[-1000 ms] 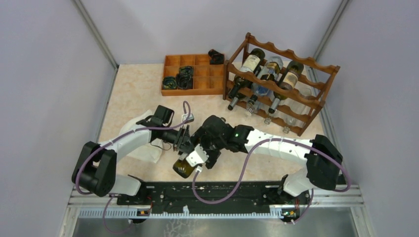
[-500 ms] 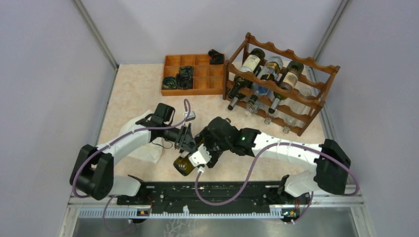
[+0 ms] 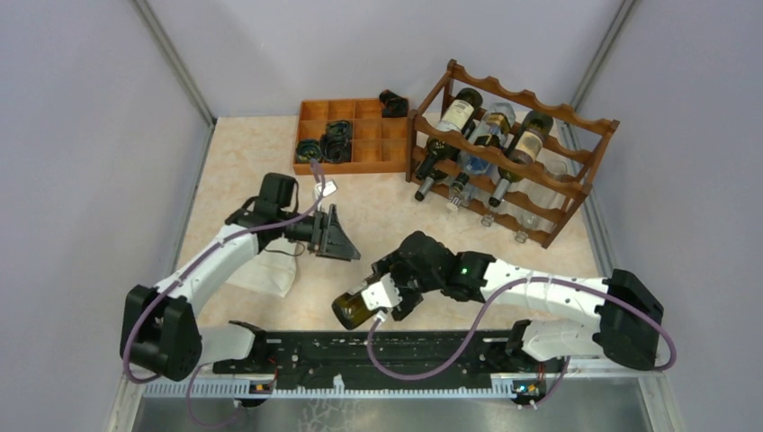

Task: Put the wine bottle on the wine rack
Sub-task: Pick up the wine bottle from the center of the board.

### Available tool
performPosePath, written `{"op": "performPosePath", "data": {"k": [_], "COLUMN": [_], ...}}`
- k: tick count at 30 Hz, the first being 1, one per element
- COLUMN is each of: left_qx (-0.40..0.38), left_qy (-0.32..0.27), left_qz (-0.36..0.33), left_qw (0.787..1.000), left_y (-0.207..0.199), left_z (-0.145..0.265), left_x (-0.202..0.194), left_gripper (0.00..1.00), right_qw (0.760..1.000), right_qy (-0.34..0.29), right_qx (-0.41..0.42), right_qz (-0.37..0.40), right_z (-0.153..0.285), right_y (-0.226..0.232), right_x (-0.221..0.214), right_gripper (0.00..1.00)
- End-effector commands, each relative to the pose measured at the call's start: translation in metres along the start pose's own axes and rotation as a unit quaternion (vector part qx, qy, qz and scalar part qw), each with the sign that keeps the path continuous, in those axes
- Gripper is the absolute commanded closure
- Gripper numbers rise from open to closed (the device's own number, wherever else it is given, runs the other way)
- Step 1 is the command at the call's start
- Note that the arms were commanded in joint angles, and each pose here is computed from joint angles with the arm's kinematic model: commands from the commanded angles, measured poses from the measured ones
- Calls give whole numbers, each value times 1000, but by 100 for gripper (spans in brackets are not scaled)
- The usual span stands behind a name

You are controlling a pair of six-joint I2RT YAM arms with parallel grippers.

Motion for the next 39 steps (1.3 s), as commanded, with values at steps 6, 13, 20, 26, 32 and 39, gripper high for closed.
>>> {"op": "performPosePath", "data": {"k": [6, 13, 20, 26, 32, 39], "left_qx": [143, 87, -91, -139, -159, -186], "left_qy": [-274, -473, -379, -339, -312, -290], "left_qz": [-224, -331, -337, -328, -293, -226], "left_qw": [924, 812, 857, 871, 890, 911], "left_y": [-45, -68, -57, -56, -57, -69], "left_z": [66, 88, 55, 20, -21, -59], "left_x": [29, 6, -17, -21, -22, -15], "left_gripper": [1, 1, 1, 1, 2, 4], "right_qw": [940, 797, 606, 441, 359, 344], "right_qy": [-121, -187, -279, -355, -391, -400], "right_qx": [-236, -387, -468, -460, -456, -427], "right_qz": [-215, -425, -580, -683, -714, -735], "right_z": [56, 110, 140, 139, 136, 123], "right_y": [-56, -85, -105, -114, -113, -108], "right_x": [37, 31, 25, 23, 17, 15], "right_gripper": [100, 100, 100, 100, 100, 100]}}
Point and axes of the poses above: each gripper's point midway between its finger pads, its own z axis back along the fingers, its own y axis along the line the jaws close on, x = y × z, the point moved 8 cm from there along z, back along the fingers, and after that the axes turned 9 degrees about z, right-handed, at the moved point
